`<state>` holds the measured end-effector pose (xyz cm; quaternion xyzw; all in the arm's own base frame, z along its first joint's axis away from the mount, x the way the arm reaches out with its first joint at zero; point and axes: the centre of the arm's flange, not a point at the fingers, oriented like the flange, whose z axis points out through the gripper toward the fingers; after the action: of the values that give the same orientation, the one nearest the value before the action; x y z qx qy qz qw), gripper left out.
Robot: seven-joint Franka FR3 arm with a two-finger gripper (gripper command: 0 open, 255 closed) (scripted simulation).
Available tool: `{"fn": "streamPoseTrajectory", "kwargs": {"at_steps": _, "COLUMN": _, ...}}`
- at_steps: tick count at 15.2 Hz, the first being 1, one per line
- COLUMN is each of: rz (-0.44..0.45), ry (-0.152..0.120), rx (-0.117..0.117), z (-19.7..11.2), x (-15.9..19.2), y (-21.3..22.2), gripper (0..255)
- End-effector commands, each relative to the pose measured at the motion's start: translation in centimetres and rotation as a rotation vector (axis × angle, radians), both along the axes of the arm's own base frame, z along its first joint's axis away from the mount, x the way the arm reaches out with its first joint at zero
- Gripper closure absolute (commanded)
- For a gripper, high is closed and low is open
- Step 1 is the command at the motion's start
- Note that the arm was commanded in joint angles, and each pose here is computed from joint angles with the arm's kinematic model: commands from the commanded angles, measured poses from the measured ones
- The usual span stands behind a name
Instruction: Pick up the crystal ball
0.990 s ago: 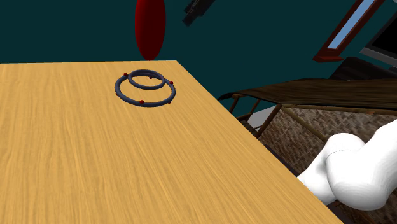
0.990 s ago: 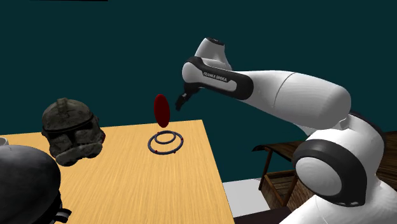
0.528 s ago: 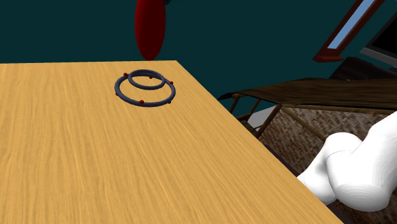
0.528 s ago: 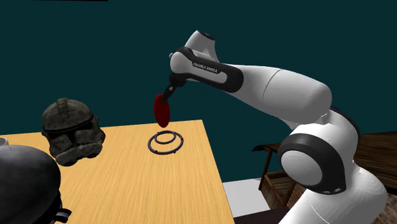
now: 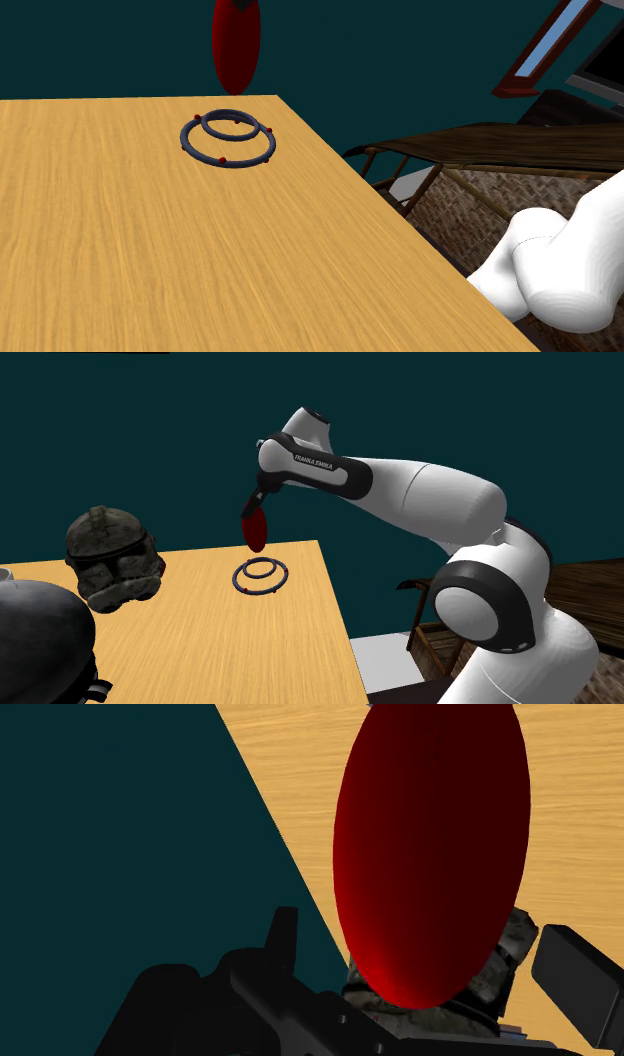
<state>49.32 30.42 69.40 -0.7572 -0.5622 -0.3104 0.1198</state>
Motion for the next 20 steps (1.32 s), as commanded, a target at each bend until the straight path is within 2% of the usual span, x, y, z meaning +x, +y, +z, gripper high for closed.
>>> {"fn": "streamPoseTrajectory", "kwargs": {"at_steps": 1, "rz": 0.0, "ry": -0.001, "rx": 0.0, "z": -1.0, "x": 0.0, "y": 0.0, "gripper": 0}}
{"fn": "streamPoseTrajectory", "kwargs": {"at_steps": 3, "rz": 0.0, "ry": -0.001, "rx": 0.0, "z": -1.3, "x": 0.0, "y": 0.0, "gripper": 0}}
{"fn": "streamPoseTrajectory", "kwargs": {"at_steps": 4, "rz": 0.0, "ry": -0.001, "rx": 0.0, "z": -1.4, "x": 0.0, "y": 0.0, "gripper": 255}}
{"fn": "streamPoseTrajectory", "kwargs": {"at_steps": 13, "rz": 0.0, "ry": -0.001, "rx": 0.0, "z": -1.3, "x": 0.0, "y": 0.0, "gripper": 255}}
{"fn": "streamPoseTrajectory", "kwargs": {"at_steps": 20, "rz": 0.0, "ry": -0.001, "rx": 0.0, "z": 2.3, "x": 0.0, "y": 0.0, "gripper": 255}}
